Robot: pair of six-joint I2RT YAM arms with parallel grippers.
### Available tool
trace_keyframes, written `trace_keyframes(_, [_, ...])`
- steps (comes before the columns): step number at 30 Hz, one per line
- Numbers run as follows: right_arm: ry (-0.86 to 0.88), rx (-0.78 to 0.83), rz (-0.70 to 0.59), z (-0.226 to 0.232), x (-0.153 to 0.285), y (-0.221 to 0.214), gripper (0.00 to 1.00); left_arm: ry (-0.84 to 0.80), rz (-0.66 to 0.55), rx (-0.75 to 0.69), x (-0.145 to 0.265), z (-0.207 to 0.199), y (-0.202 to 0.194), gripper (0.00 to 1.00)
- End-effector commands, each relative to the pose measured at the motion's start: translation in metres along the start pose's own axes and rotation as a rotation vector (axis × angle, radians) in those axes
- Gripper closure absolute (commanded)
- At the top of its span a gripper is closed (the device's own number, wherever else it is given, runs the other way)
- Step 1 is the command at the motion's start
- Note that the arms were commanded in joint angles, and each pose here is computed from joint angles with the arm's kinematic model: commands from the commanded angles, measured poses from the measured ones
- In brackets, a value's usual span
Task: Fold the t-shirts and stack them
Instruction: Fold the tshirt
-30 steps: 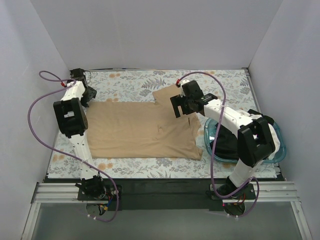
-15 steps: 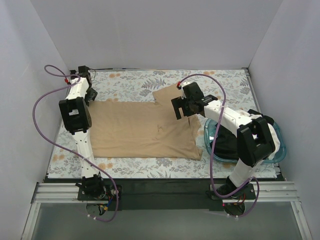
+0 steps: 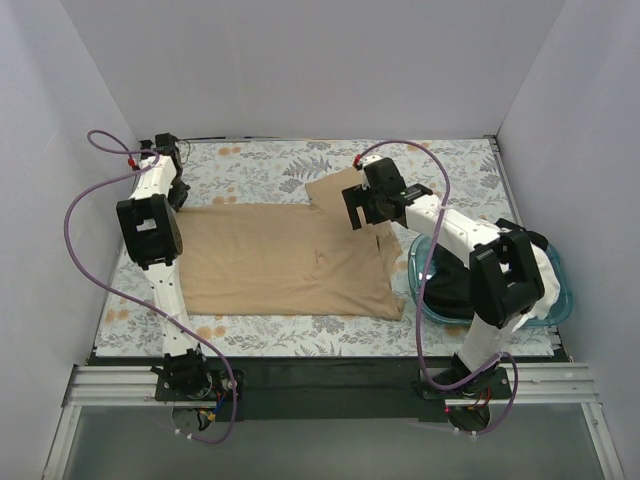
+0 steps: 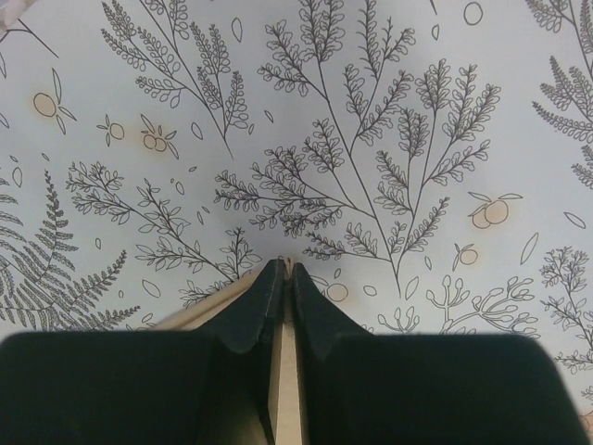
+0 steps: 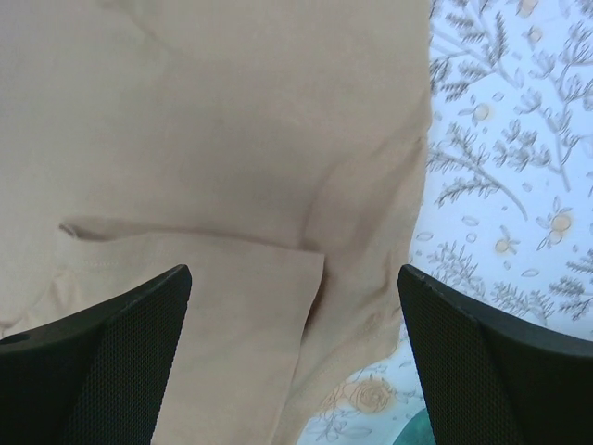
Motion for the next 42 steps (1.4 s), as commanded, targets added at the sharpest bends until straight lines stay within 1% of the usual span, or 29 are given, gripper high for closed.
trace_keyframes(1, [-0.077,-0.012,-0.168,-0.016,-0.009,0.053,0.02,0.033,0.12,-0.052,-0.012,0.009,-0.027,0.97])
trace_keyframes(2, [-0.09,-0.019,-0.185,-0.019,-0.013,0.061,0.02,0.02,0.125,-0.053,-0.011,0.007,-0.028,0.99])
trace_keyframes(3, [-0.099,-0.023,-0.183,-0.021,-0.028,0.064,0.02,0.015,0.128,-0.05,-0.011,0.008,-0.027,1.0])
trace_keyframes(4, [-0.105,-0.035,-0.23,-0.026,-0.029,0.083,0.02,-0.001,0.123,-0.046,-0.009,0.006,-0.026,1.0])
trace_keyframes(5, [-0.098,-0.038,-0.244,-0.028,-0.036,0.089,0.02,-0.019,0.132,-0.045,-0.007,0.004,-0.026,1.0])
trace_keyframes(6, [-0.097,-0.039,-0.231,-0.029,-0.055,0.09,0.02,-0.028,0.136,-0.049,-0.007,0.005,-0.028,1.0])
trace_keyframes(7, [-0.102,-0.048,-0.273,-0.033,-0.057,0.109,0.02,-0.051,0.126,-0.043,-0.003,0.003,-0.025,1.0])
trace_keyframes(8, [-0.101,-0.049,-0.284,-0.034,-0.064,0.116,0.02,-0.062,0.128,-0.042,-0.001,0.003,-0.025,1.0])
trace_keyframes(9, [-0.103,-0.041,-0.256,-0.035,-0.086,0.112,0.02,-0.064,0.129,-0.042,-0.001,0.004,-0.026,1.0])
trace_keyframes(10, [-0.106,-0.054,-0.261,-0.041,-0.094,0.116,0.02,-0.076,0.122,-0.041,0.001,0.003,-0.025,1.0])
trace_keyframes(11, [-0.089,-0.063,-0.314,-0.043,-0.092,0.137,0.02,-0.086,0.116,-0.039,0.005,0.003,-0.023,1.0])
trace_keyframes(12, [-0.079,-0.068,-0.292,-0.046,-0.113,0.132,0.02,-0.093,0.118,-0.041,0.006,0.002,-0.023,1.0])
trace_keyframes(14, [-0.065,-0.106,-0.347,-0.055,-0.12,0.152,0.02,-0.098,0.115,-0.04,0.008,0.002,-0.023,1.0])
trace_keyframes(15, [-0.054,-0.111,-0.329,-0.057,-0.139,0.146,0.02,-0.102,0.111,-0.037,0.01,0.002,-0.022,1.0])
trace_keyframes(18, [-0.039,-0.139,-0.369,-0.063,-0.166,0.148,0.02,-0.114,0.118,-0.03,0.01,0.002,-0.023,1.0])
trace_keyframes(21, [-0.019,-0.127,-0.387,-0.064,-0.188,0.145,0.02,-0.127,0.128,-0.034,0.01,0.0,-0.026,1.0])
trace_keyframes(24, [-0.037,-0.123,-0.375,-0.064,-0.207,0.135,0.02,-0.113,0.123,-0.031,0.01,0.002,-0.026,1.0])
trace_keyframes(27, [0.006,-0.118,-0.373,-0.061,-0.216,0.131,0.02,-0.109,0.125,-0.032,0.01,0.003,-0.027,1.0])
trace_keyframes(30, [0.038,-0.112,-0.384,-0.058,-0.216,0.134,0.02,-0.109,0.128,-0.033,0.01,0.002,-0.028,1.0])
trace_keyframes(32, [0.054,-0.121,-0.38,-0.057,-0.217,0.133,0.07,-0.113,0.126,-0.032,0.011,0.002,-0.027,1.0])
trace_keyframes(35, [0.13,-0.136,-0.355,-0.048,-0.216,0.126,0.13,-0.101,0.119,-0.033,0.012,0.004,-0.027,1.0])
trace_keyframes(38, [0.147,-0.139,-0.334,-0.045,-0.216,0.122,0.29,-0.1,0.112,-0.035,0.013,0.005,-0.025,1.0])
trace_keyframes(39, [0.145,-0.139,-0.323,-0.046,-0.216,0.12,0.38,-0.095,0.107,-0.036,0.013,0.004,-0.024,1.0])
trace_keyframes(42, [0.131,-0.136,-0.271,-0.047,-0.215,0.111,0.42,-0.095,0.101,-0.033,0.017,0.005,-0.022,1.0])
Point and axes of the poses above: each gripper's point midway between its finger pads, its own x axis back along the fingers, its own z axis along the line the jaws close on, y = z × x, the point moved 8 cm from there along x, back along the fingers, and after that the axes turned 2 degrees about x, right-handed, at the moved point
